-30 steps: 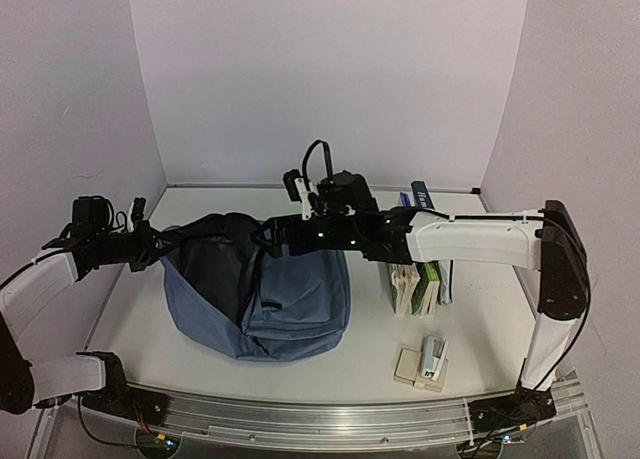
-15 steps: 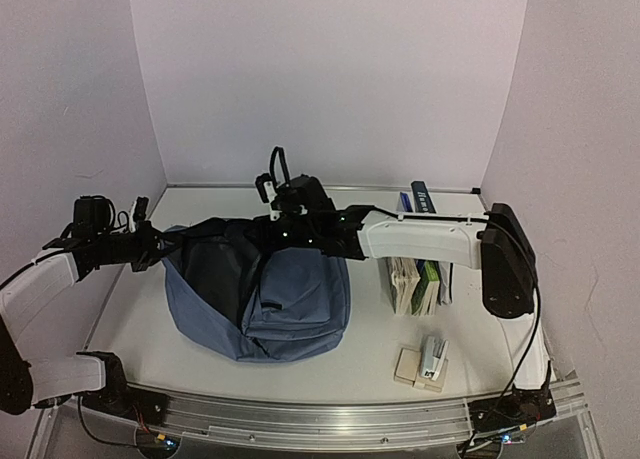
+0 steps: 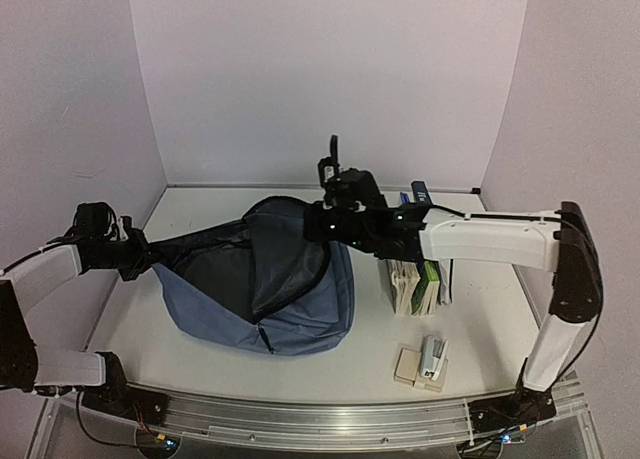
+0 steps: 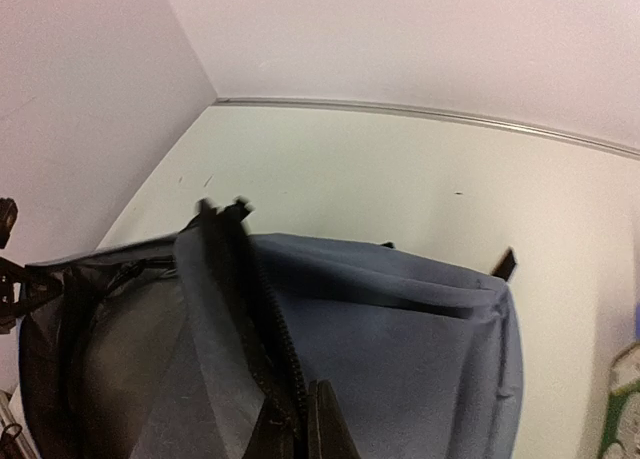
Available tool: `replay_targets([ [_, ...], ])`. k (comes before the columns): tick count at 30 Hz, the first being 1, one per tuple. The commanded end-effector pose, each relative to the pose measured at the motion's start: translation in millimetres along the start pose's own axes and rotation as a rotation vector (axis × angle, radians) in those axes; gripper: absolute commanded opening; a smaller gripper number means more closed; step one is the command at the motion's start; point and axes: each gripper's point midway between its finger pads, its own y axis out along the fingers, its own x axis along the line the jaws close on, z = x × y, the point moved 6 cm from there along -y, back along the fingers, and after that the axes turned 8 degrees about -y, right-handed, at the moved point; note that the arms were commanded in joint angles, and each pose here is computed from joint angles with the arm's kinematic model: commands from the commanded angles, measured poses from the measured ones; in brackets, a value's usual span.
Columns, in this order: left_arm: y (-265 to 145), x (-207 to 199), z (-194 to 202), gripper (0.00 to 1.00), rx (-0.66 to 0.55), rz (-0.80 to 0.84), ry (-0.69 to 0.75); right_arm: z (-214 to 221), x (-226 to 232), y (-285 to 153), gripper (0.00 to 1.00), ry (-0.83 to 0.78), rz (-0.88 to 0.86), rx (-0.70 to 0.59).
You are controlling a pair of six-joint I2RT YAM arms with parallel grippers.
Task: Pack the student bag
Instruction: Unzip the student bag at the center of the board.
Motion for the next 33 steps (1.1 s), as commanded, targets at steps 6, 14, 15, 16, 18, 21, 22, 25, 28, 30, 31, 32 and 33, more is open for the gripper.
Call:
replay_targets([
  [6,2,28,-28,0.0,-0.104,-0.037,-0.111,70,-70,-2,0.0,0.204,0.196,0.053],
  [14,8,5,-17,0.02,0.025,0.192,-0.003,102,-55,33,0.0,0.192,0.081,0.093],
  [15,8,4,-15,0.03,0.036,0.207,0.001,100,-51,37,0.0,0.185,0.064,0.092],
  [16,8,3,-13,0.05,0.043,0.216,0.005,99,-49,40,0.0,0.182,0.055,0.091],
  [18,8,4,-10,0.13,0.056,0.21,0.01,92,-45,40,0.11,0.179,0.038,0.082],
  [21,4,5,-9,0.4,0.051,0.173,0.009,81,-42,33,0.43,0.167,0.009,0.069],
  [22,0,3,-9,0.5,0.039,0.161,0.012,78,-41,30,0.49,0.16,-0.001,0.069],
  [25,-17,-5,-11,0.7,-0.014,0.124,0.032,64,-36,14,0.67,0.133,-0.051,0.072],
  [28,-38,-17,-15,0.84,-0.091,0.094,0.067,50,-33,-6,0.8,0.111,-0.096,0.081],
  [30,-50,-25,-15,0.88,-0.126,0.09,0.093,37,-33,-22,0.85,0.097,-0.115,0.074],
  [31,-55,-28,-15,0.89,-0.133,0.091,0.101,29,-34,-32,0.88,0.092,-0.117,0.062],
  [32,-59,-32,-15,0.9,-0.136,0.095,0.11,21,-36,-43,0.91,0.086,-0.112,0.052],
  [33,-62,-35,-14,0.91,-0.138,0.101,0.119,16,-40,-52,0.94,0.076,-0.095,0.051],
])
